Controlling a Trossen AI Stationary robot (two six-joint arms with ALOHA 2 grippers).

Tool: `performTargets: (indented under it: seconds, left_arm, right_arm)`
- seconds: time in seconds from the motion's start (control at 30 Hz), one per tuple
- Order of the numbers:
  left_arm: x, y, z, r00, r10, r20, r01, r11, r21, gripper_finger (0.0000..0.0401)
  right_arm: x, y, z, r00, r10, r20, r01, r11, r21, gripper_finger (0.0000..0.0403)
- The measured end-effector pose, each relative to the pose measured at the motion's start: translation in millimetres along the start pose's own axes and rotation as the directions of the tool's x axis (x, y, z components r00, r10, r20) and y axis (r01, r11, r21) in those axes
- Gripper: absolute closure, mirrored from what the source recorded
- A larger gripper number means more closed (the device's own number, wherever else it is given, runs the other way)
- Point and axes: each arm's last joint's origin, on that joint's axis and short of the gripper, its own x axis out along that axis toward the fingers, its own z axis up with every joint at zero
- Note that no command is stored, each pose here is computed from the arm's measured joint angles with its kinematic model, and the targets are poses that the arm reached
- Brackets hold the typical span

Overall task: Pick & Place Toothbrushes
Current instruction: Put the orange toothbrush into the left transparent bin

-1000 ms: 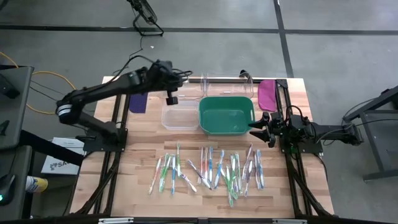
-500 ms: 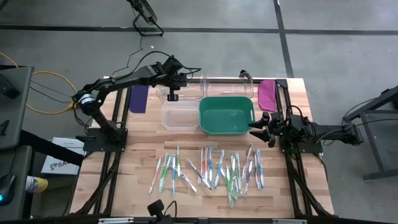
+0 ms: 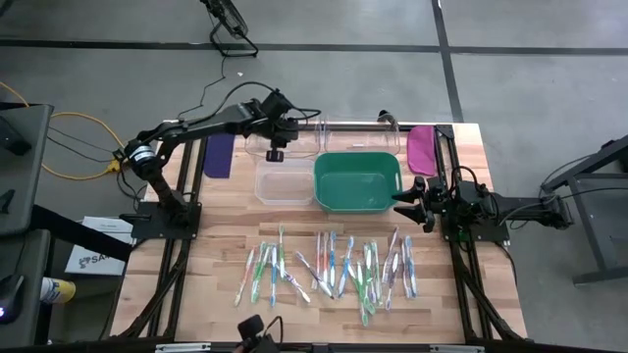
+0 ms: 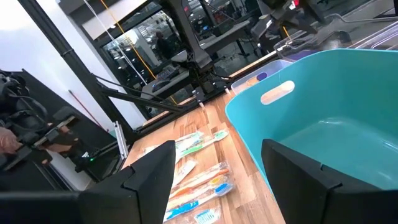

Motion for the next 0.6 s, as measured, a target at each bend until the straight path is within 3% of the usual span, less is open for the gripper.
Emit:
performTargets:
  seconds: [0.3,0.47,0.6]
  left_arm:
    - [-25,9,9,0.997,-0.054,-0.050,0.052,0.998,-0.047,0.0257]
    - [-51,5,10,0.970,-0.208,-0.127,0.183,0.965,-0.188,0.0257]
    - [-72,-13,11,0.943,-0.277,-0.183,0.219,0.933,-0.285,0.0256]
  right_arm:
    - [0,0,0,1.000,0.000,0.000,0.000,1.000,0.000,0.0170]
    - [0,0,0,1.000,0.000,0.000,0.000,1.000,0.000,0.0170]
    - [0,0,0,1.000,0.000,0.000,0.000,1.000,0.000,0.0170]
